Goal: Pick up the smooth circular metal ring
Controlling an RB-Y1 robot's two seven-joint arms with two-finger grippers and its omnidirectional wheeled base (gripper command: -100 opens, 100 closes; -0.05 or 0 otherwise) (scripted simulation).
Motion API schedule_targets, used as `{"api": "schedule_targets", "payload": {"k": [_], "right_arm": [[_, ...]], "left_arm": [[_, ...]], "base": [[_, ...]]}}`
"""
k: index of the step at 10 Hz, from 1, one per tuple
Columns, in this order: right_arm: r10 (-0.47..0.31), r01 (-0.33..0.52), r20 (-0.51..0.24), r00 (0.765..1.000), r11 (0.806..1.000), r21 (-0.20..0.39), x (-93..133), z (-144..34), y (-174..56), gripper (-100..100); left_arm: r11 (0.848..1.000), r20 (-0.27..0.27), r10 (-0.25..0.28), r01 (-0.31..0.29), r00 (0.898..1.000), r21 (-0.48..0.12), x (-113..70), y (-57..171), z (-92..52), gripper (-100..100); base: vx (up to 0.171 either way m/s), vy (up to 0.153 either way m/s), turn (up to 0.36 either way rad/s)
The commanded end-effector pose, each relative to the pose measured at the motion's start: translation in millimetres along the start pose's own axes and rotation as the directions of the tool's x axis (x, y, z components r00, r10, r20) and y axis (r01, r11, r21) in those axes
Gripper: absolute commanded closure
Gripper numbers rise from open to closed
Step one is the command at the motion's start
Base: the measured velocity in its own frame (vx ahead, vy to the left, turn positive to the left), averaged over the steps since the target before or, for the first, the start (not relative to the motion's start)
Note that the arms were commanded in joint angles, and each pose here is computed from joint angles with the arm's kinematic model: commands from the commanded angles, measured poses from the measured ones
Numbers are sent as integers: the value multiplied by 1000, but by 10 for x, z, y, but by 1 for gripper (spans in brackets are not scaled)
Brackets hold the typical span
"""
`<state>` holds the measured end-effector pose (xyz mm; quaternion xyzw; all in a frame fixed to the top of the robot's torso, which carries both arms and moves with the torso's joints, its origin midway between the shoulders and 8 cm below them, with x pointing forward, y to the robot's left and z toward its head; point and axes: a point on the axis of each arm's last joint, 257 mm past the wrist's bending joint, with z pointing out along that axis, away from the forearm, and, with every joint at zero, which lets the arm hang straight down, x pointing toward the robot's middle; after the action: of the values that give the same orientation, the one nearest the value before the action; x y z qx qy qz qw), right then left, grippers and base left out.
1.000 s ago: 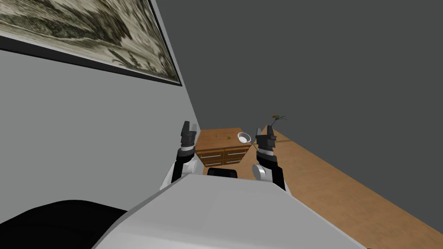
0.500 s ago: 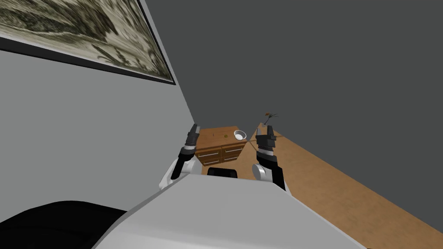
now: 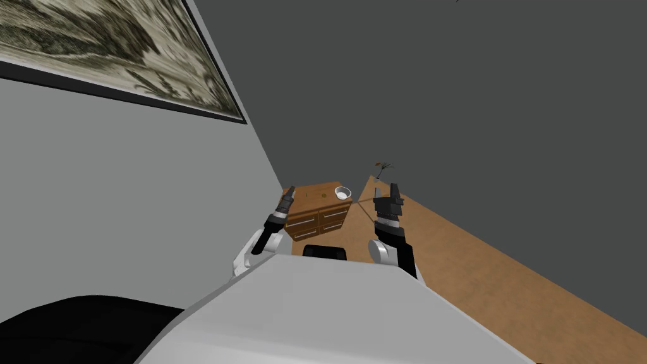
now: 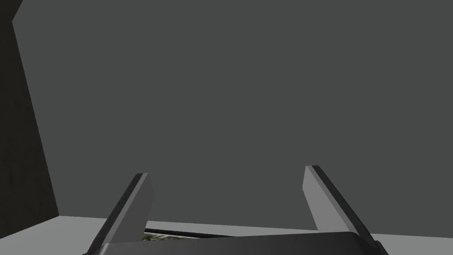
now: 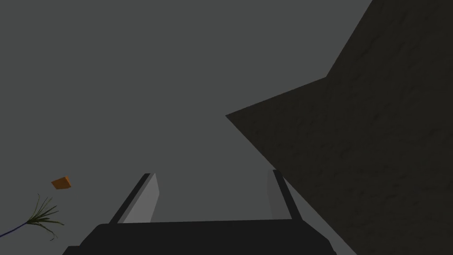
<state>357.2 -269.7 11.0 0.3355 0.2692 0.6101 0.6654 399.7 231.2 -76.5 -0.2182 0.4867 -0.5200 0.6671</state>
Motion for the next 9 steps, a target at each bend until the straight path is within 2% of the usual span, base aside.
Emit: {"api": "schedule_targets", "payload": {"k": [1, 4, 5, 6, 7, 8, 9], "right_arm": [[0, 0, 0, 1000, 1000, 0, 0, 0, 0, 0], [0, 0, 0, 1000, 1000, 0, 0, 0, 0, 0], [0, 0, 0, 1000, 1000, 0, 0, 0, 0, 0], [0, 0, 0, 1000, 1000, 0, 1, 0, 0, 0], [0, 0, 0, 1000, 1000, 0, 0, 0, 0, 0], [0, 0, 0, 1000, 1000, 0, 0, 0, 0, 0], [0, 0, 0, 1000, 1000, 0, -1, 0, 0, 0]], "left_arm": [[998, -37, 11, -13, 999, -60, 28, 235, -24, -100], [978, -114, 33, -56, 993, -200, 45, 805, -118, -100], [964, -143, 44, -80, 989, -256, 26, 1038, -184, -100], [959, -150, 49, -88, 988, -271, 17, 1096, -209, -100], [940, -172, 56, -110, 983, -322, -14, 1312, -280, -100], [939, -174, 58, -113, 983, -324, -17, 1316, -282, -100], [916, -198, 67, -139, 978, -375, -64, 1534, -366, -100]], "base": [[-67, -43, -135], [-101, -70, -227], [-108, -99, -229], [-76, -63, -87], [-54, -45, -143], [-35, -24, -83], [-34, -31, -158]]}}
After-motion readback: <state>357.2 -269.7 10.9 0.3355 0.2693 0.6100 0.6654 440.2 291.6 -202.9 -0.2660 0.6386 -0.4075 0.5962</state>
